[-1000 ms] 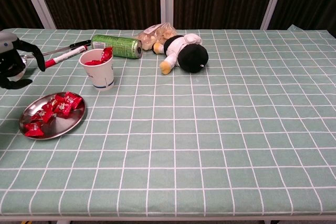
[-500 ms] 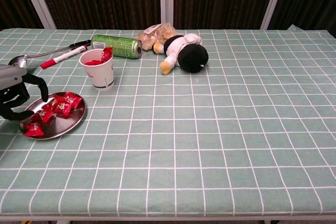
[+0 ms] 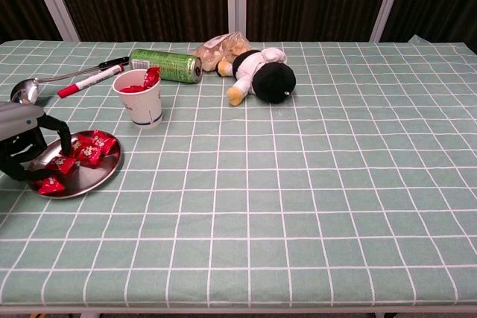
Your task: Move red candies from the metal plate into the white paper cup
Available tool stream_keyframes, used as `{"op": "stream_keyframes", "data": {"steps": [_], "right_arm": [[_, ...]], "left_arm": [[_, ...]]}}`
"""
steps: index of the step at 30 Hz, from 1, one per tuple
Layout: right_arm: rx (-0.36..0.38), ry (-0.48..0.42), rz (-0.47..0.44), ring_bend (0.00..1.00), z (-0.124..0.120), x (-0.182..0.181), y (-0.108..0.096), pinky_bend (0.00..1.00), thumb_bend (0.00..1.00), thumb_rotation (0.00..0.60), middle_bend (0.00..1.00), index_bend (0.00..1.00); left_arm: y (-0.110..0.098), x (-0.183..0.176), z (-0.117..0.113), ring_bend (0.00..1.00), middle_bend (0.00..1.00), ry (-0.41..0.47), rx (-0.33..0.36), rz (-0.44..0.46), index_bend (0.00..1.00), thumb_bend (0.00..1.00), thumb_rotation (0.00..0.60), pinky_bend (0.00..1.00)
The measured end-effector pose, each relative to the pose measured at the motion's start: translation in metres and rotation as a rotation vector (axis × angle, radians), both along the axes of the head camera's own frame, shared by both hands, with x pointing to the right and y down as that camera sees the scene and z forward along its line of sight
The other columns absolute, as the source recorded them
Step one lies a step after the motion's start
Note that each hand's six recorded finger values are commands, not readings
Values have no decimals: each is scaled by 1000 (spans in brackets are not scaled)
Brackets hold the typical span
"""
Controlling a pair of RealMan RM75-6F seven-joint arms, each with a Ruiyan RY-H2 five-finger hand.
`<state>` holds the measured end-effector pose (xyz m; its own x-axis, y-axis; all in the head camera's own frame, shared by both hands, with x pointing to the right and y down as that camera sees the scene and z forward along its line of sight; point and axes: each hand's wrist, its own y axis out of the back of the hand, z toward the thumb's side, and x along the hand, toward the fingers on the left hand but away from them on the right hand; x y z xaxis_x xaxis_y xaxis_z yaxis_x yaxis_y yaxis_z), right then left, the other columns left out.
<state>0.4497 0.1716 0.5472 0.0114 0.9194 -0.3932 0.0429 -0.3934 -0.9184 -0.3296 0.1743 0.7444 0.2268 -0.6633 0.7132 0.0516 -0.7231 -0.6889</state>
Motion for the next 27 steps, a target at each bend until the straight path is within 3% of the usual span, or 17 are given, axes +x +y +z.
{"op": "stream_keyframes", "data": {"steps": [9, 15, 19, 27], "right_arm": [[1, 2, -1, 69, 0, -1, 0, 269, 86, 600, 279, 38], [3, 2, 2, 69, -1, 0, 0, 269, 85, 600, 279, 39], [3, 1, 1, 69, -1, 0, 0, 270, 85, 600, 279, 39], [3, -2, 5, 69, 0, 2, 0, 269, 85, 600, 279, 39]], "left_arm": [[1, -1, 8, 877, 953, 4, -11, -16, 597, 320, 600, 1000], [-9, 1, 1, 884, 960, 43, 25, -36, 642, 365, 600, 1000], [-30, 3, -15, 885, 961, 92, 68, -62, 643, 361, 600, 1000], [-95, 34, -48, 884, 961, 194, 166, -41, 638, 356, 600, 1000]]}}
